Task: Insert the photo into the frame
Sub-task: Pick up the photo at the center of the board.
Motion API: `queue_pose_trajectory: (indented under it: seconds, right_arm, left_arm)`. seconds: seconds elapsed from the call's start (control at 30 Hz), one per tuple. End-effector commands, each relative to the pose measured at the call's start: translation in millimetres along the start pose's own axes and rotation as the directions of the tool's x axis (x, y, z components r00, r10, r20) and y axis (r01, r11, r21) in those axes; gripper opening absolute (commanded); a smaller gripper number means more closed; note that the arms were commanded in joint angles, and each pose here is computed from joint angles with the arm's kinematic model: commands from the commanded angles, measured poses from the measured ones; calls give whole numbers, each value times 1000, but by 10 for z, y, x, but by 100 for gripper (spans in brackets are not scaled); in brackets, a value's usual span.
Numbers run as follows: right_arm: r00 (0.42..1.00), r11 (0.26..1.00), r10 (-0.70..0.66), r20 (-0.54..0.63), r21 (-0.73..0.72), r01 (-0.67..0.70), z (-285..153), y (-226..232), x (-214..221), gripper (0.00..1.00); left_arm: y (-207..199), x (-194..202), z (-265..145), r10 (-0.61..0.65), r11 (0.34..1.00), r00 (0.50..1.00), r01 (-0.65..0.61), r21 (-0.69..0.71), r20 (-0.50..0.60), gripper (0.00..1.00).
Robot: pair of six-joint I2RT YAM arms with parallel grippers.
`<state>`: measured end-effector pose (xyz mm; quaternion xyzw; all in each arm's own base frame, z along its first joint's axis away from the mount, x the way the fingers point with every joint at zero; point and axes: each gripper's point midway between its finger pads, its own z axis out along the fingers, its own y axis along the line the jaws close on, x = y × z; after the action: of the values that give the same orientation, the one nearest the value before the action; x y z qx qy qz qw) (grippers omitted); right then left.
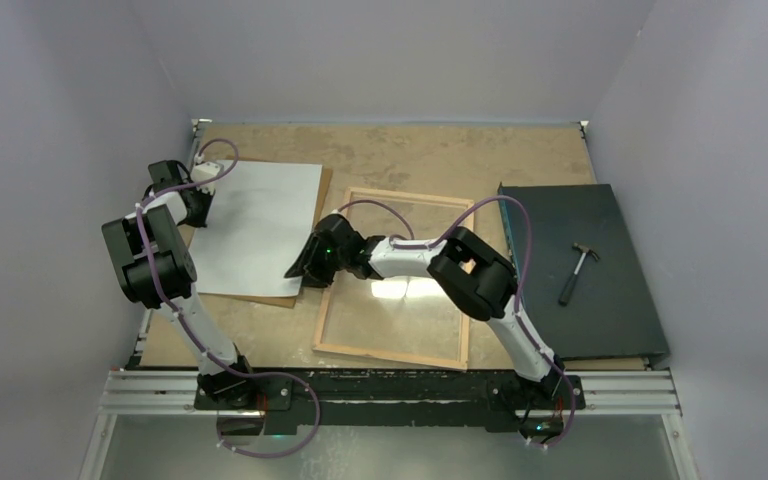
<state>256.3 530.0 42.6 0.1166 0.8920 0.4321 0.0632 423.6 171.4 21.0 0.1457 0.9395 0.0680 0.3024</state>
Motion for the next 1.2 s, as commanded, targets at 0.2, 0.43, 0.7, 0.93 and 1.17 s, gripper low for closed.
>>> queue_pose_trajectory:
  seconds: [0.2,0.43,0.7,0.93,1.17]
  right_arm:
    - [999,995,27,42,-94,-23,-125,322,-66,31]
    - [1000,994,15,26,-109,-12,-89,389,-58,0]
    - [970,981,-142,197,-101,164,-690,764,-292,0]
    - [963,989,-127,239,-43,142,-1514,306,-290,0]
    - [957,997,-73,280,56,60,-2284,-438,-114,0]
  left_arm:
    - [-580,465,75,-39,978,987,70,195,-155,3]
    - [-606,382,15,-57,970,987,90,226,-148,5]
    - [-424,-37,-293,-150,951,984,169,261,-93,23]
    - [-68,-450,-679,-190,963,982,188,196,-5,25]
    - [-296,-450,-799,-166,953,986,163,255,-9,27]
